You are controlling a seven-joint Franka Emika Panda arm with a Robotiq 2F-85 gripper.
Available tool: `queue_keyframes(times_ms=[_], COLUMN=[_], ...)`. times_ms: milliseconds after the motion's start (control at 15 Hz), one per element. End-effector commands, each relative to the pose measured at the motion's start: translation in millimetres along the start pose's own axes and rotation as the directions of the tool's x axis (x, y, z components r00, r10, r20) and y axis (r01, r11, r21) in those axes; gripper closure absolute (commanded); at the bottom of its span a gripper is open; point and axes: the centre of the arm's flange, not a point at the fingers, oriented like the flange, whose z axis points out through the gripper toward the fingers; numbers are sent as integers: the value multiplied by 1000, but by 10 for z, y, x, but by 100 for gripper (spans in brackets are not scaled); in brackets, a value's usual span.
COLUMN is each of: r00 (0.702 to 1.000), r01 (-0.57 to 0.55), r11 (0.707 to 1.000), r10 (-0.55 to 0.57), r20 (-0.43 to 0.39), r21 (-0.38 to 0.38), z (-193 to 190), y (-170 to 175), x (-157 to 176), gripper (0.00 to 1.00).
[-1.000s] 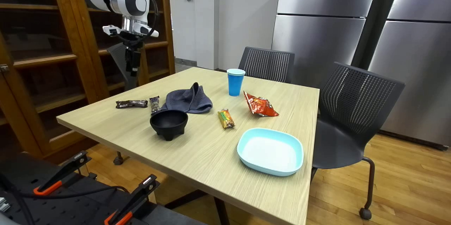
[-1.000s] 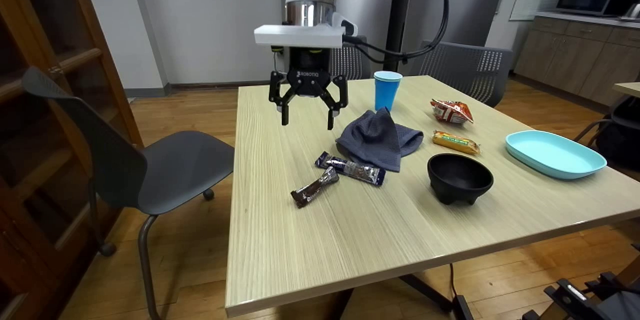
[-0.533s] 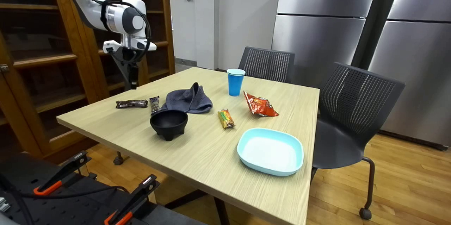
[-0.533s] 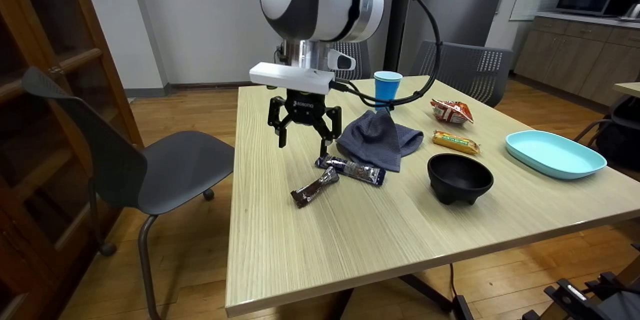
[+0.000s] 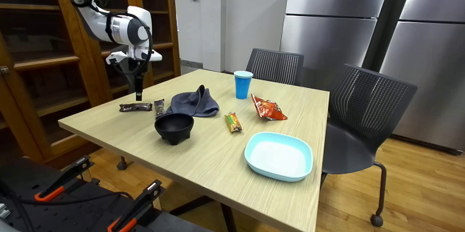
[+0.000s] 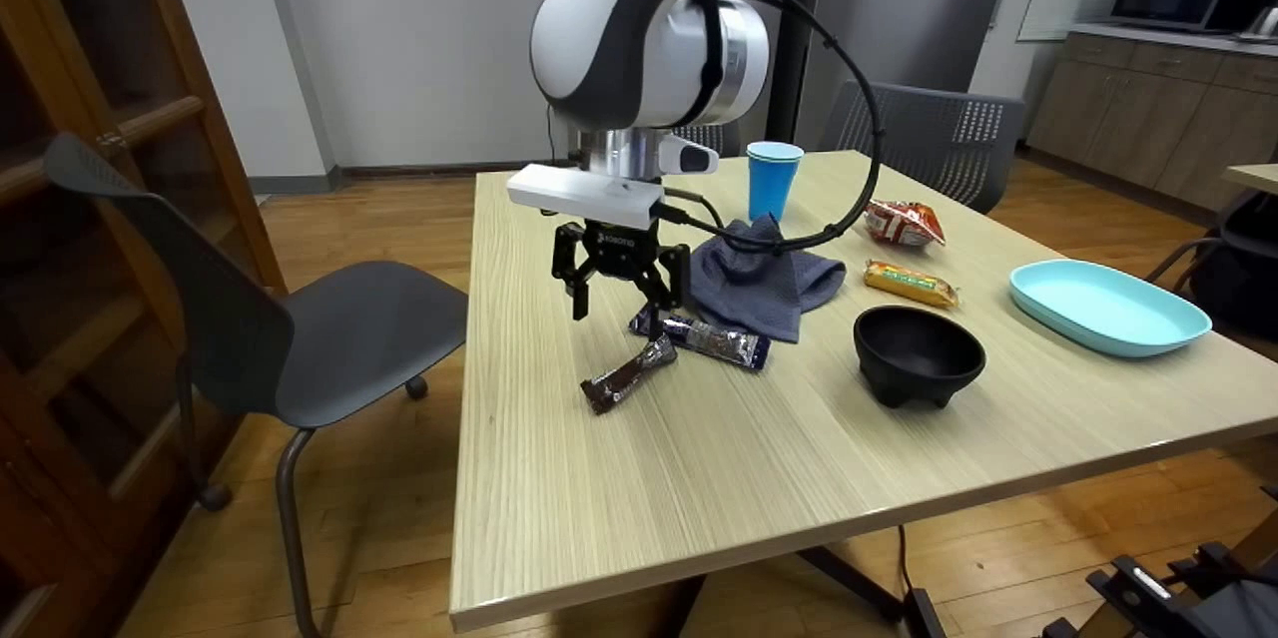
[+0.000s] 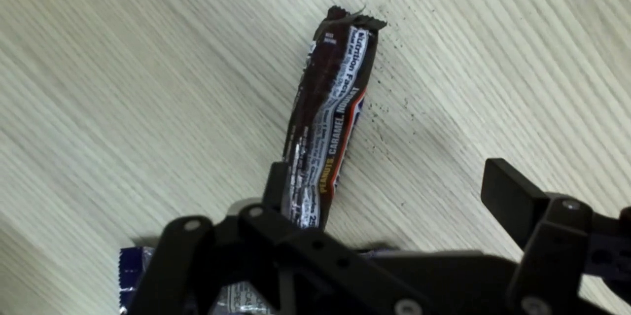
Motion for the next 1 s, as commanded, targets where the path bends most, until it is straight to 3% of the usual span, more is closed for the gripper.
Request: queue_keyframes(times_ms=[0,800,867,933], r00=[999,998,998,998], r01=[-47,-63,-63,-64], r11=[999,998,998,997], r10=[47,64,63,64], r20=[-3,10,8,8], r21=[-8,-31,-31,-31], z=[120,354,359,364], y=[1,16,15,13], x=[-7,38,40,46], gripper=[0,0,25,28])
